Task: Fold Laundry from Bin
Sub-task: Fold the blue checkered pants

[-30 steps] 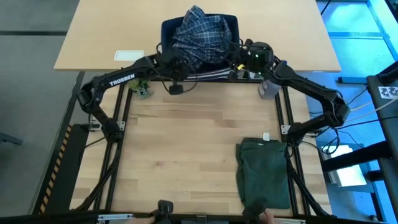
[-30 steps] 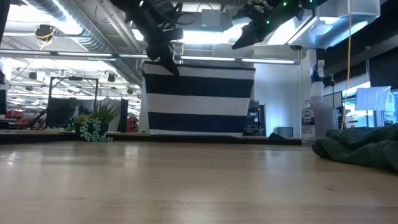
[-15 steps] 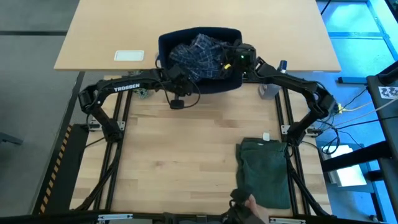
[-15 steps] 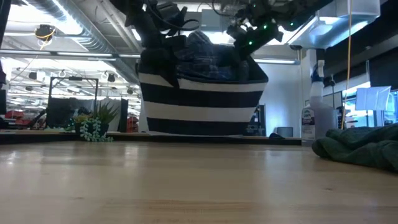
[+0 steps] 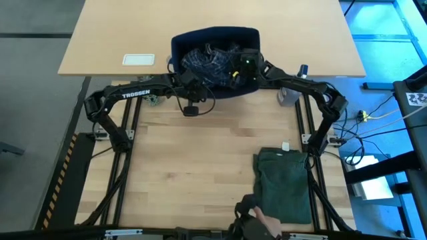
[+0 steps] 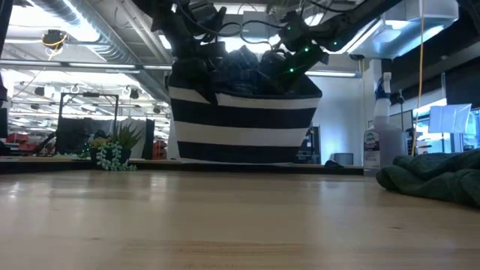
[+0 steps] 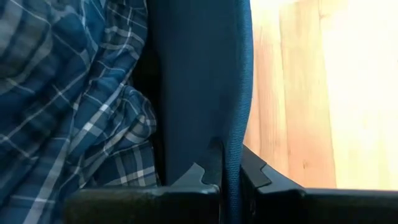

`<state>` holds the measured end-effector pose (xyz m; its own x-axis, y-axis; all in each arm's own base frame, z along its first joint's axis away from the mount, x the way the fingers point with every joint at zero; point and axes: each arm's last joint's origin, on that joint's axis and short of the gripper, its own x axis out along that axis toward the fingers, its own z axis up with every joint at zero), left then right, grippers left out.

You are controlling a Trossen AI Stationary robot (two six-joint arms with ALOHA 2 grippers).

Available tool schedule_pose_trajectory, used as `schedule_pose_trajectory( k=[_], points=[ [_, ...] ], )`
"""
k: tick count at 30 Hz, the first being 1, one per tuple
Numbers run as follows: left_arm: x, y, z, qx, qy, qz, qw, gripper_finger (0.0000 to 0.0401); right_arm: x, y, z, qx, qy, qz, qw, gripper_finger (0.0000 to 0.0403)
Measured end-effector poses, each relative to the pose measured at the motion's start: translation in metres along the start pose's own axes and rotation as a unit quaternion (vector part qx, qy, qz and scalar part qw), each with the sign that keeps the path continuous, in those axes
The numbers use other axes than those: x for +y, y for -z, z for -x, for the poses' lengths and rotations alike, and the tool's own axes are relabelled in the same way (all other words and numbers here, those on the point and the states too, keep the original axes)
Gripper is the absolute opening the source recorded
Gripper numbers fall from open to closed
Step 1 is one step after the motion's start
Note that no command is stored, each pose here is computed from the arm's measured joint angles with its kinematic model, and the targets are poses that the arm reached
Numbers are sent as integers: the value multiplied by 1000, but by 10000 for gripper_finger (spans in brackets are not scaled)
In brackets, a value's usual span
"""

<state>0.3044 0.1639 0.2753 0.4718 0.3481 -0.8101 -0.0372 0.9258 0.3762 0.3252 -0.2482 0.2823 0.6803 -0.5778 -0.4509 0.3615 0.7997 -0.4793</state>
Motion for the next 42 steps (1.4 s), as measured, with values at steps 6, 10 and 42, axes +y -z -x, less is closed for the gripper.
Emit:
schedule_pose_trajectory(
  k=[6, 10, 42],
  points=[
    [2, -2, 0, -8, -11, 1, 1000, 4, -4, -7, 8, -14, 6, 16, 1000, 36],
    [5, -2, 0, -6, -32, 5, 999, 5, -15, -24, 22, -35, 12, 14, 999, 18],
    [102, 32, 9, -92, -237, 159, 954, 8, 44, -132, 282, -294, -14, 86, 952, 1]
  ],
)
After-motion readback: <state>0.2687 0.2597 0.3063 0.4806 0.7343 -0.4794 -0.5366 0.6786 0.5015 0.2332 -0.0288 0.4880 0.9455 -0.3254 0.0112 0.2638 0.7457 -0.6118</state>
